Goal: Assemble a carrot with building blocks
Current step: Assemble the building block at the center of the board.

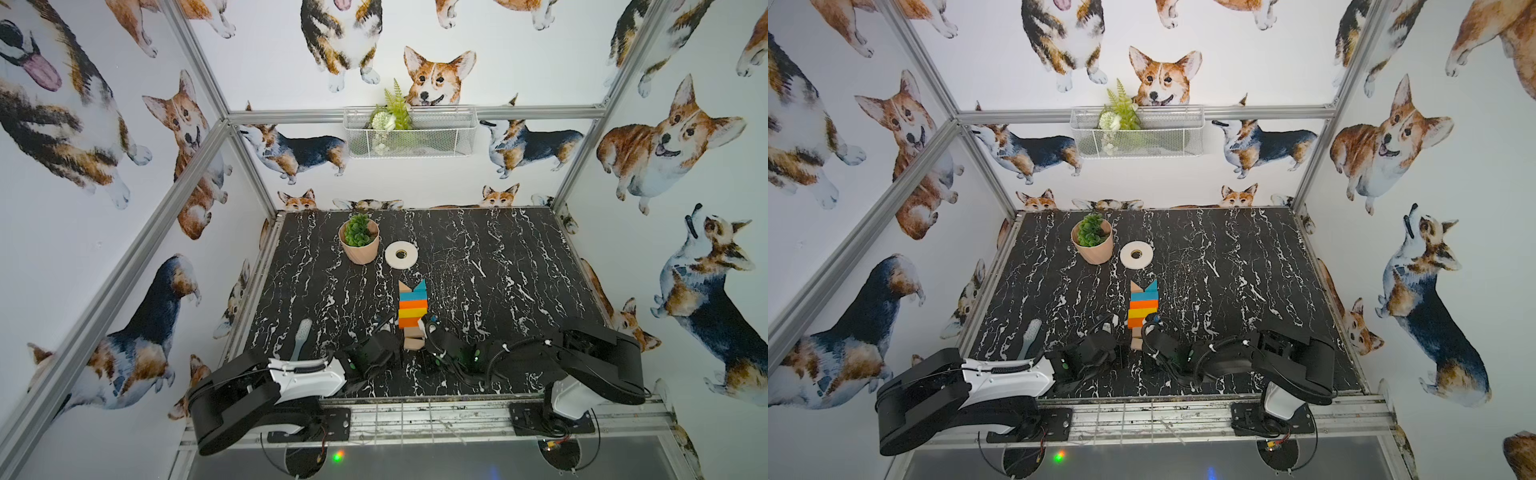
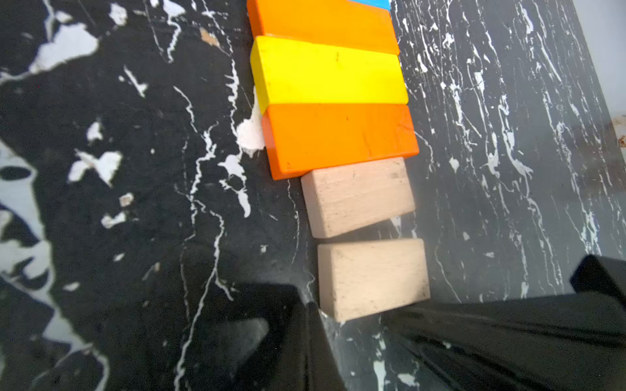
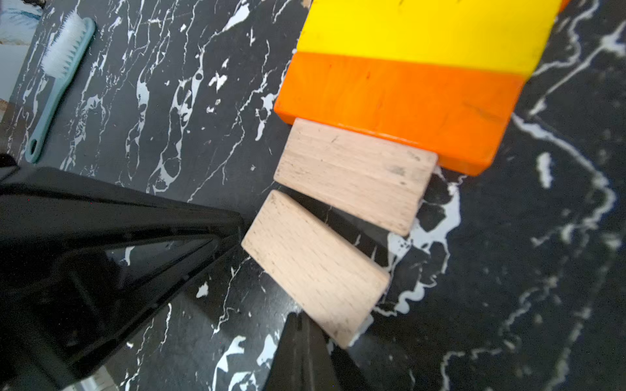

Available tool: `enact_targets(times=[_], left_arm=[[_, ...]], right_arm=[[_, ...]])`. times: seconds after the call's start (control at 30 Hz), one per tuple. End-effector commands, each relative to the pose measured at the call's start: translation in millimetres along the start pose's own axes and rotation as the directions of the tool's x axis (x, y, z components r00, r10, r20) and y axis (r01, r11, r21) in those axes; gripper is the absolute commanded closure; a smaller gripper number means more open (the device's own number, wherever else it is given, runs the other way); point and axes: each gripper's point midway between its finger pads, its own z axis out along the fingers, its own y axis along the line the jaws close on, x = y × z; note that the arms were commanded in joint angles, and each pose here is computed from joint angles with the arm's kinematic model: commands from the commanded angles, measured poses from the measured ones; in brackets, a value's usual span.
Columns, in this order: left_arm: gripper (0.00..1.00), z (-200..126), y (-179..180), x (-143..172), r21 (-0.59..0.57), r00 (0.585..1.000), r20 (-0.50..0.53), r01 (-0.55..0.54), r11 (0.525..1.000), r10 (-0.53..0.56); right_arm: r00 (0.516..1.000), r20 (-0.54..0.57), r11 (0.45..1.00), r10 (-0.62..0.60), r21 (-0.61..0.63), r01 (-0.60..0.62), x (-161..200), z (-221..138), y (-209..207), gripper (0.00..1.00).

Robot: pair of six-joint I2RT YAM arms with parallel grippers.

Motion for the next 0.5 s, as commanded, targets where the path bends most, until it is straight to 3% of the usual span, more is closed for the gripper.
enact_targets(times=[0.0,0.47], left_arm=[[1.0,0.4,4.5,4.0,-0.017,1.0,-0.017,0.0,1.0,-0.001],[1.0,4.9,2.0,2.6,-0.018,1.0,-0.022,-0.007,1.0,0.007]], right_arm=[[0.999,-0.039,0.998,-0.016,0.063,0.018,10.0,2.8,-15.3,1.0],[0.999,-0.037,0.998,-0.011,0.055,0.013,6.7,5.4,-11.4,1.0]])
